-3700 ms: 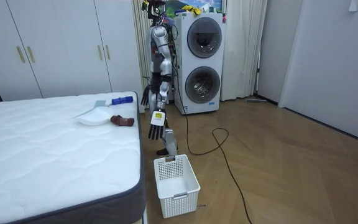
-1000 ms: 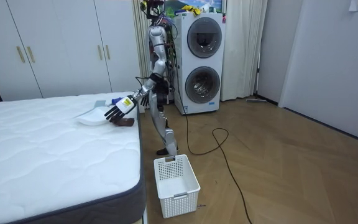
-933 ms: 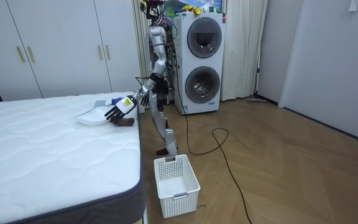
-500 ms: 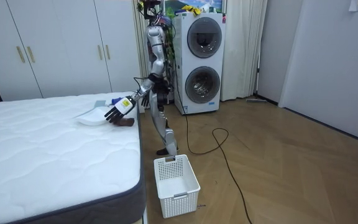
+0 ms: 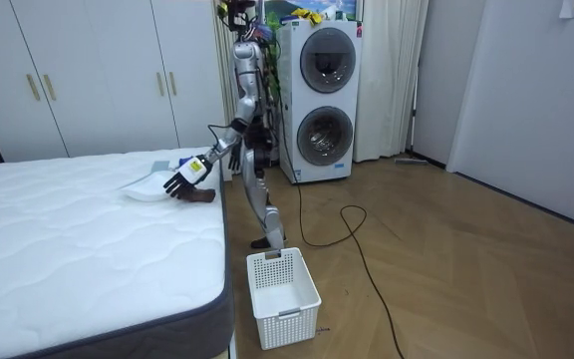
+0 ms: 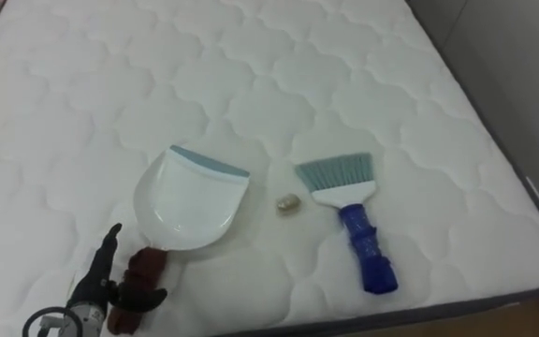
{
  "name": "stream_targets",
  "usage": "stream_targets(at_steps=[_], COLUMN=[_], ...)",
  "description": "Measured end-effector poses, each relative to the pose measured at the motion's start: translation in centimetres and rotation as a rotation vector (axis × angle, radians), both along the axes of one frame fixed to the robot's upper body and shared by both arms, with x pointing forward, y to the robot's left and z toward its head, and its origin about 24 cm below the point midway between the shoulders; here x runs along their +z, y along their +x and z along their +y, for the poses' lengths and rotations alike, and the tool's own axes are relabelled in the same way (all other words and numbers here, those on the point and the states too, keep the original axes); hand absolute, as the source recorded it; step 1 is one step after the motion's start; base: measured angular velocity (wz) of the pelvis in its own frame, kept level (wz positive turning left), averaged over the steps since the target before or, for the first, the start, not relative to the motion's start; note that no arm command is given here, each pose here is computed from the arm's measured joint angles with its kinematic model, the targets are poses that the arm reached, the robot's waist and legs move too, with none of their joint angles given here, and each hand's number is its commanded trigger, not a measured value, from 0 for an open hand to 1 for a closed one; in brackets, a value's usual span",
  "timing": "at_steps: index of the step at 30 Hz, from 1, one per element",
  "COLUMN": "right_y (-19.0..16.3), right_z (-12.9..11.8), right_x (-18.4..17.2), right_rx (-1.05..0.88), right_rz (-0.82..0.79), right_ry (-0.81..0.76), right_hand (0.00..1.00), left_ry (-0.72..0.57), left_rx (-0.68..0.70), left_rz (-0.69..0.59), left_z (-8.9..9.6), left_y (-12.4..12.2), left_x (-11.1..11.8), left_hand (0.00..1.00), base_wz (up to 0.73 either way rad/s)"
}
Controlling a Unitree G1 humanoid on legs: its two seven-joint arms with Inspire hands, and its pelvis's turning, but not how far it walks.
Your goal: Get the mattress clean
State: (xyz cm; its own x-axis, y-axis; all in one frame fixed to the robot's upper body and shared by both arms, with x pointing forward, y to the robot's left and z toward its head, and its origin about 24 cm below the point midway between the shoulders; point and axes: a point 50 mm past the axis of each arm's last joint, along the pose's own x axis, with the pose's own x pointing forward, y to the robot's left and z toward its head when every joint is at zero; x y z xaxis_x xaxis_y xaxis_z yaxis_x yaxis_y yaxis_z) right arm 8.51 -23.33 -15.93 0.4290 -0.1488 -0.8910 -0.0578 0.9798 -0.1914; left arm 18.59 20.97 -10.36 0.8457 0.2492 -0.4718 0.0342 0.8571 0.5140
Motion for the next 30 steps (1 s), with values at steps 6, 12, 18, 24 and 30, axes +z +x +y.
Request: stream_targets(at_steps=[6,12,18,24,30], right_y=[0.7,0.8,1.4,1.6,2.1], right_z=[0.1,0.0,-0.1,-0.1,0.0], right_x=[0.1,0.1,0.2,0.3,0.3], right_rx=[0.008,0.004,0.005,-0.002,0.002], right_rz=[-0.012,-0.006,-0.011,-0.018,-0.015], right_ry=[0.008,0.005,-0.007,-0.030,-0.047], right_hand=[0.00,0.00,0.00,0.00,0.00], left_ry=[0.016,0.027,0.036,0.020,0.035], left_rx=[-0.015,-0.004,0.008,0.007,-0.006], left_rz=[0.012,0.058,0.093,0.104,0.110], left_z=[0.0,0.2,0.3,-0.3,-0.4], left_y=[0.3,0.4,0.3,0.2,0.5], left_x=[-0.1,-0.6,-1.0,-1.2,-1.3], left_hand=[0.00,0.00,0.00,0.00,0.00], base_wz=[0.02,0.00,-0.01,0.00,0.00])
